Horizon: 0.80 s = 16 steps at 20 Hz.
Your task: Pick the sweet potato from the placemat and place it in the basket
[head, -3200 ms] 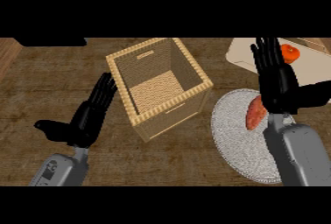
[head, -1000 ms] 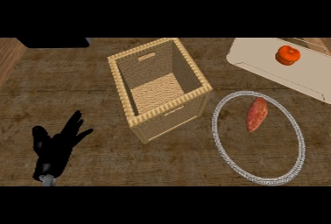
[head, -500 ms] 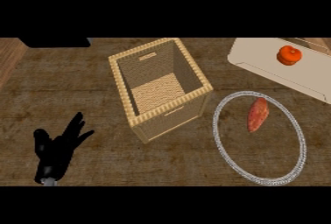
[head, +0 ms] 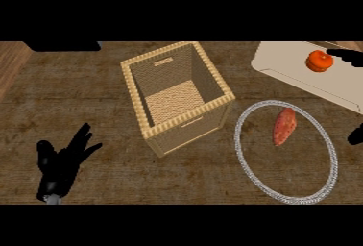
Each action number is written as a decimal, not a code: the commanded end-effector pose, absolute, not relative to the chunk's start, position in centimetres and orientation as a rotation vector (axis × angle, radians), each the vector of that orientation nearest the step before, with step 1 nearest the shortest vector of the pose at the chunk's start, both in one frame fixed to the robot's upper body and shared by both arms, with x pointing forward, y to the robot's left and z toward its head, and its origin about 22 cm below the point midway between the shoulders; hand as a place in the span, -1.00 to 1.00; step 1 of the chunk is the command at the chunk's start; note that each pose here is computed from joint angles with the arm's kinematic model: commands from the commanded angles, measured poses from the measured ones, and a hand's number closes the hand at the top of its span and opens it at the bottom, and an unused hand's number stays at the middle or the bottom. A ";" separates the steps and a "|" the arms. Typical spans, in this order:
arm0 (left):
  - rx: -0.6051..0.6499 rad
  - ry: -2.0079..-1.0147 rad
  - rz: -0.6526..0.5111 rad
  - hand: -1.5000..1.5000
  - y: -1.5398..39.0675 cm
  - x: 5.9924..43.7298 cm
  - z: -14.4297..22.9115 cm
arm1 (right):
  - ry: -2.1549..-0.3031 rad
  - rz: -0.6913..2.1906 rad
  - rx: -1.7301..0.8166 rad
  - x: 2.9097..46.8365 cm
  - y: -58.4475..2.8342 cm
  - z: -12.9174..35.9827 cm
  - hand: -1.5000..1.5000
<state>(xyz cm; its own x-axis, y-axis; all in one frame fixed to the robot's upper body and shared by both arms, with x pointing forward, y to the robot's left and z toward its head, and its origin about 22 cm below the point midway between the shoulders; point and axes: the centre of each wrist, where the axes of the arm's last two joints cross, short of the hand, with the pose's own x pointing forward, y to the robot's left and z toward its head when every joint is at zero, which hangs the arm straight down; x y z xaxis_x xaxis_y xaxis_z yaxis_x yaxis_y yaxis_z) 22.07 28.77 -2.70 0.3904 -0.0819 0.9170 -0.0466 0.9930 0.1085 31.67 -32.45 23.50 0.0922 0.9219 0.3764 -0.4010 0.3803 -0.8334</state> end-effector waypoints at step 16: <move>0.155 -1.029 -0.042 0.00 29.9 19.0 -5.6 | -1.010 1.086 -0.643 32.9 -31.7 14.2 -1.00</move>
<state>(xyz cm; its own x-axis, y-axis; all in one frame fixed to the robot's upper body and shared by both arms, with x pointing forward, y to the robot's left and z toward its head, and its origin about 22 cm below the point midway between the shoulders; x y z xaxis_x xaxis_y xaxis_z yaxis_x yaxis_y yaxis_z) 21.69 29.01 -2.89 0.3793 -0.0875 0.9211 -0.0293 0.9939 0.1065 32.42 -31.91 15.48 0.1161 0.9335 0.3394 -0.4293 0.3553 -0.8304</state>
